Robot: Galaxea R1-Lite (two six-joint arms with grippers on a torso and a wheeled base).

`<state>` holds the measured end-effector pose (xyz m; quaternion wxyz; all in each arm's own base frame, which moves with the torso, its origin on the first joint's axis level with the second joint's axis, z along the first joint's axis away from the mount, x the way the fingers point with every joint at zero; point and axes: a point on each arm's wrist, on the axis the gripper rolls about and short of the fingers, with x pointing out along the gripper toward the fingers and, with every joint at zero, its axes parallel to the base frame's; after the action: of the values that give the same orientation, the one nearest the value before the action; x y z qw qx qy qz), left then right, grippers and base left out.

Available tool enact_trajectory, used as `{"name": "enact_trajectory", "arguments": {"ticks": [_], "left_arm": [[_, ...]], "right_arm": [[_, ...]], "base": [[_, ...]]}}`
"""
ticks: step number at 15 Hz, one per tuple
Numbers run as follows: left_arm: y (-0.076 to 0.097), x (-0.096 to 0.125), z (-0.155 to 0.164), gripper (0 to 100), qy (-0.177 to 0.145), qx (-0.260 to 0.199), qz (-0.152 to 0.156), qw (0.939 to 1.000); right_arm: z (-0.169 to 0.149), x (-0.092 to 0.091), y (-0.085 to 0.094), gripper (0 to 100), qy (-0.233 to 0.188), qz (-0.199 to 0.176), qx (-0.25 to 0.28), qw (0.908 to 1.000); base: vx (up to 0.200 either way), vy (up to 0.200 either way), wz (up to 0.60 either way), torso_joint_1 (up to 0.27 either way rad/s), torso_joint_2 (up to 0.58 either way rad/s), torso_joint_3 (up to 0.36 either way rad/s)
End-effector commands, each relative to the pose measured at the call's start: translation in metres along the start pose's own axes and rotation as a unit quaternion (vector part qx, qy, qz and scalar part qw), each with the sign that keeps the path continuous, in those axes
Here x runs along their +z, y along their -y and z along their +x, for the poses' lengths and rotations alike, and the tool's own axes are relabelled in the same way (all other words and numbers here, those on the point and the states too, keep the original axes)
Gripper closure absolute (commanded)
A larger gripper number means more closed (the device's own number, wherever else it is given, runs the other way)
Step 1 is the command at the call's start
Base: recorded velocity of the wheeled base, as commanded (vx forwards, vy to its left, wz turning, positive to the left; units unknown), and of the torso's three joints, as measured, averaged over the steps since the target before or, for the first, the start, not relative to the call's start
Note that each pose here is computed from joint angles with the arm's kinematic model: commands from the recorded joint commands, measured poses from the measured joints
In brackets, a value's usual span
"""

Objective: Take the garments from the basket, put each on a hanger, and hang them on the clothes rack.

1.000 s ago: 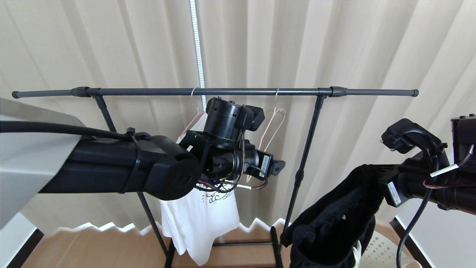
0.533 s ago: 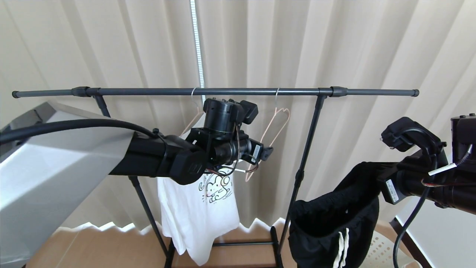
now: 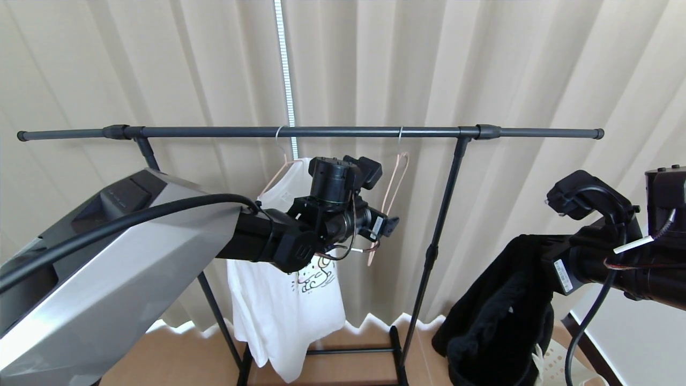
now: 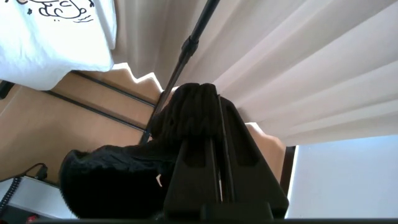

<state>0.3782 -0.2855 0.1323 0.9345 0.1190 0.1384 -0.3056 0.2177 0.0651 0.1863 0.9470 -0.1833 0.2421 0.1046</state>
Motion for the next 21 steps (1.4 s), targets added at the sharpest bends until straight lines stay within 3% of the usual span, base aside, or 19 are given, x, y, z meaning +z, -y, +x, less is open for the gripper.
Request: {"name": "enact_trajectory", "arguments": {"ticks": [1,2,9,15,21], "left_arm": [[0.006,-0.002,0.001,0,-0.004,-0.005,-0.036,0.9993],[0.011,-0.002,-0.001,0,-0.007,-0.01,-0.048,0.9988],[0.02,0.002,-0.015,0,-0.007,-0.019,-0.041,0.9989],[0.028,0.006,-0.022,0,0.001,-0.021,-0.041,0.9989],[0.03,0.004,-0.019,0,-0.006,0.021,-0.039,0.999]], "right_arm": [[0.001,0.0,-0.001,100,-0.002,-0.001,0.001,1.0],[0.002,-0.001,-0.001,100,-0.003,-0.001,0.001,1.0],[0.002,-0.001,-0.001,100,-0.003,-0.001,0.0,1.0],[0.003,0.0,-0.001,100,-0.004,-0.001,0.0,1.0],[0.003,-0.001,-0.001,100,-0.005,-0.001,0.0,1.0]], "base": [[0.0,0.0,0.0,0.0,0.0,0.0],[0.0,0.0,0.0,0.0,0.0,0.0],[0.0,0.0,0.0,0.0,0.0,0.0],[0.0,-0.167,0.0,0.003,0.0,0.001],[0.0,0.0,0.0,0.0,0.0,0.0]]}}
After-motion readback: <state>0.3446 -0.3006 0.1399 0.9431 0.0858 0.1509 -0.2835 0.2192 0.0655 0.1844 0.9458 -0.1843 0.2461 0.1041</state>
